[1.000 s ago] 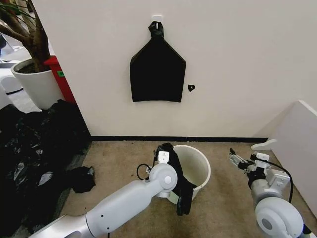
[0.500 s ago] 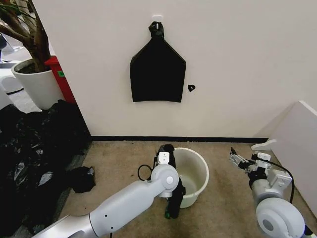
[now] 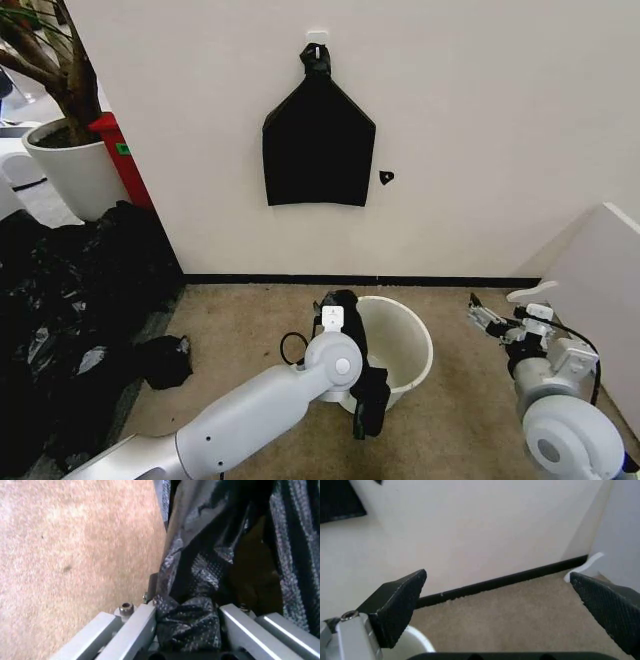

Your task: Place the garbage bag over the trash bin.

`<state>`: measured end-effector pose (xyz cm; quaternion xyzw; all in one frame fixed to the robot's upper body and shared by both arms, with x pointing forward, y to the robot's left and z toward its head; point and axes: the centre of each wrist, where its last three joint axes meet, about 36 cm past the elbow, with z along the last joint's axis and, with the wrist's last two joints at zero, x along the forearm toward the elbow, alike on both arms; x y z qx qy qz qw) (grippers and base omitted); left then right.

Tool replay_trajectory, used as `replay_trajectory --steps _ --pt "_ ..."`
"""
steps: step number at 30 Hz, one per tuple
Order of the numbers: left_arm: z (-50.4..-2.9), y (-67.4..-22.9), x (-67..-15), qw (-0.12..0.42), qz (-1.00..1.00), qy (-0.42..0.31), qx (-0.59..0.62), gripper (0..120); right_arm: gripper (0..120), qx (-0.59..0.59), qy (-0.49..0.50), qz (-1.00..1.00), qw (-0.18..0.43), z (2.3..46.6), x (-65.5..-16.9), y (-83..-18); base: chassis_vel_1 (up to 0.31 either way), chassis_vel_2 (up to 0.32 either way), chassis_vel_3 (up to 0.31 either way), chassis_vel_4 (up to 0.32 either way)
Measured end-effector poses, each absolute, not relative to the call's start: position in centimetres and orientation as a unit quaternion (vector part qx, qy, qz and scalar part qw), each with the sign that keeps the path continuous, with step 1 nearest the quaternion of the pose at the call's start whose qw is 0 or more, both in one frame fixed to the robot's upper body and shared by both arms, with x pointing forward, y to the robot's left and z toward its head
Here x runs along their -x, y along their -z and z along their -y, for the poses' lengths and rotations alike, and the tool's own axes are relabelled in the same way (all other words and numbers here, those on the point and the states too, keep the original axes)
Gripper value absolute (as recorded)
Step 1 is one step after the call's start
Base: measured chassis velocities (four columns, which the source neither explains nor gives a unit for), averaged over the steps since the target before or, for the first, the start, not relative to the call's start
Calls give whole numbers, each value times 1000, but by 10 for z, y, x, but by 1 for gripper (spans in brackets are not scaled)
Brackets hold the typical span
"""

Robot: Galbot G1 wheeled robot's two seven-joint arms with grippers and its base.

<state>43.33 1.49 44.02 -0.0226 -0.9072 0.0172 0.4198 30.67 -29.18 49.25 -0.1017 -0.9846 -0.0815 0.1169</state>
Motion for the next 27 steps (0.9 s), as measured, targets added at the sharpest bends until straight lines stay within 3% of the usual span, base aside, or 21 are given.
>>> replay_trajectory --steps 9,16,22,27 --pt "-27 -451 -429 371 926 -60 42 1 100 65 96 988 103 273 -300 -514 0 0 0 0" --pt "-42 -458 -427 278 953 -81 90 1 100 -14 136 984 116 248 -296 -536 0 0 0 0" --pt "-61 -471 -427 173 974 -68 130 1 100 -127 207 955 173 233 -310 -566 0 0 0 0" --pt "-66 -475 -426 140 978 -48 145 1 100 -163 214 947 177 228 -325 -577 0 0 0 0"
